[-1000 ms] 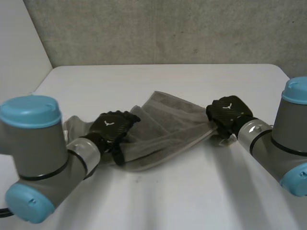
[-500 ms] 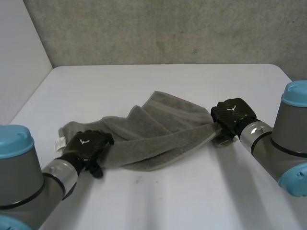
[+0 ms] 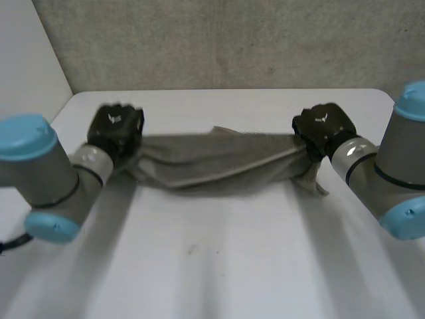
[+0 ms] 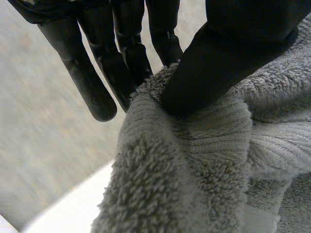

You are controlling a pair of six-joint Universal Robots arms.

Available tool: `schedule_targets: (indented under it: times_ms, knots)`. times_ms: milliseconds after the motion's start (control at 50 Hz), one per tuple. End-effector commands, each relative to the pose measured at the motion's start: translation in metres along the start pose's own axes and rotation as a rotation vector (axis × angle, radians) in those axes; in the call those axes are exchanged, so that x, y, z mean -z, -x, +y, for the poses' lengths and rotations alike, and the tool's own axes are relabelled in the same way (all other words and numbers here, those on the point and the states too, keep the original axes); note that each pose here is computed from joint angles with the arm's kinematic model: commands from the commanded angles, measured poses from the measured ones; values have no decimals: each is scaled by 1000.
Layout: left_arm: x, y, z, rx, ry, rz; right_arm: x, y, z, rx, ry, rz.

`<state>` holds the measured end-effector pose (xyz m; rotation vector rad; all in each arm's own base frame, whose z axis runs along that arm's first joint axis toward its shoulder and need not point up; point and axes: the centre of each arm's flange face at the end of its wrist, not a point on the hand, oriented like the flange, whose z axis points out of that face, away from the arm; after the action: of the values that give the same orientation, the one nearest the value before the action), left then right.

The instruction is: Fold the towel.

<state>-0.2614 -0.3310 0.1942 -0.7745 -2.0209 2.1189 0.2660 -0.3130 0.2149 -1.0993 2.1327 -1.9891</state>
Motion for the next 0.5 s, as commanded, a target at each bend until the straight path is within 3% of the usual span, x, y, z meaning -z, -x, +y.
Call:
schedule_targets:
  times_ms: [20, 240, 340, 500]
  knots:
    - [-24, 13, -34, -18, -105, -3, -1, -3, -7, 1, -22, 9]
    - [-59, -7, 28, 1, -6, 91, -6, 7, 13, -3, 33, -19]
    - [-44, -12, 33, 21, 78, 120, -7, 7, 14, -5, 39, -20]
    - [9, -11, 3, 29, 146, 150, -4, 4, 10, -5, 36, -11]
